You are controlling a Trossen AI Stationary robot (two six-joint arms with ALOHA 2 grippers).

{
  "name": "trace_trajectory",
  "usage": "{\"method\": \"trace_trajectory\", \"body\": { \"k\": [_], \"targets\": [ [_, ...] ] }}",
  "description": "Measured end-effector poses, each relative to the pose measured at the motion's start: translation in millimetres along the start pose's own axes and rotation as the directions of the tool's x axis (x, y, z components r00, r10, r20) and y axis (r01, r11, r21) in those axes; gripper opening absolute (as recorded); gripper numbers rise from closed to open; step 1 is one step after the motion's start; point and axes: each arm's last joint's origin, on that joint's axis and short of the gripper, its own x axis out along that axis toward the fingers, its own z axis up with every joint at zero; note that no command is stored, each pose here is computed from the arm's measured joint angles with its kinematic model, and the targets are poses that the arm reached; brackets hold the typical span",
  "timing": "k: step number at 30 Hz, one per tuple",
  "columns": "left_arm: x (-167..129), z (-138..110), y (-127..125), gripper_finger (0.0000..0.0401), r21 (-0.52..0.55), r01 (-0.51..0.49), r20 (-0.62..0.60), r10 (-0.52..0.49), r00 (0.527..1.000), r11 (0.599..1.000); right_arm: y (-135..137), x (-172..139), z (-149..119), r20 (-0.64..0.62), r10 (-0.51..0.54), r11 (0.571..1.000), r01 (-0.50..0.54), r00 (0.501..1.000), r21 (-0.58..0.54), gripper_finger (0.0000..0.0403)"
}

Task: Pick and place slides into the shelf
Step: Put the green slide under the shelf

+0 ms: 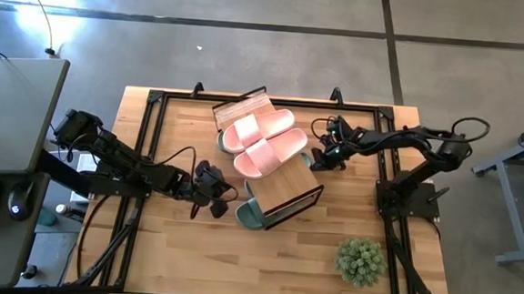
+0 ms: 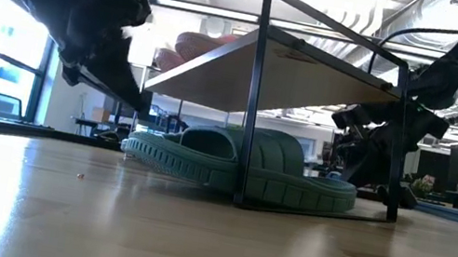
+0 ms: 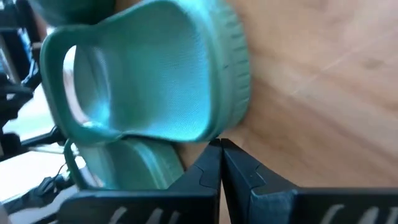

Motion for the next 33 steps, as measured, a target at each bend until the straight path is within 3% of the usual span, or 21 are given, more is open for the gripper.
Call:
{"method": "trace_trajectory", "body": {
  "k": [5, 8, 14, 17, 24, 33],
  "targets": [
    [-3, -7, -4, 0.0000, 0.031, 0.092, -0.101, -0.088, 0.991, 0.995, 0, -11, 4, 0.056, -0.009, 1.000, 0.010, 0.998, -0.010, 0.0000],
    [-8, -13, -11, 0.0000, 0.104, 0.160, -0.138, -0.145, 0.980, 0.982, 0, -23, 5, 0.092, -0.014, 1.000, 0.016, 0.996, -0.019, 0.0000],
    [-20, -18, -33, 0.0000, 0.179, 0.358, -0.171, -0.330, 0.929, 0.916, -6, -44, 10, 0.198, -0.053, 0.998, 0.059, 0.979, -0.023, 0.0000],
    [-16, -14, -45, 0.0000, 0.176, 0.373, -0.152, -0.350, 0.925, 0.911, -7, -42, 16, 0.219, -0.037, 0.998, 0.045, 0.975, -0.033, 0.0000],
    [4, -20, -62, 0.0000, 0.202, 0.383, -0.231, -0.336, 0.913, 0.901, -16, -27, 20, 0.164, -0.030, 0.999, 0.034, 0.986, -0.022, 0.0000],
    [15, -23, -69, 0.0000, 0.165, 0.340, -0.214, -0.302, 0.929, 0.926, -9, -19, 17, 0.156, -0.018, 0.997, 0.029, 0.988, -0.068, 0.0000]
  ]
}}
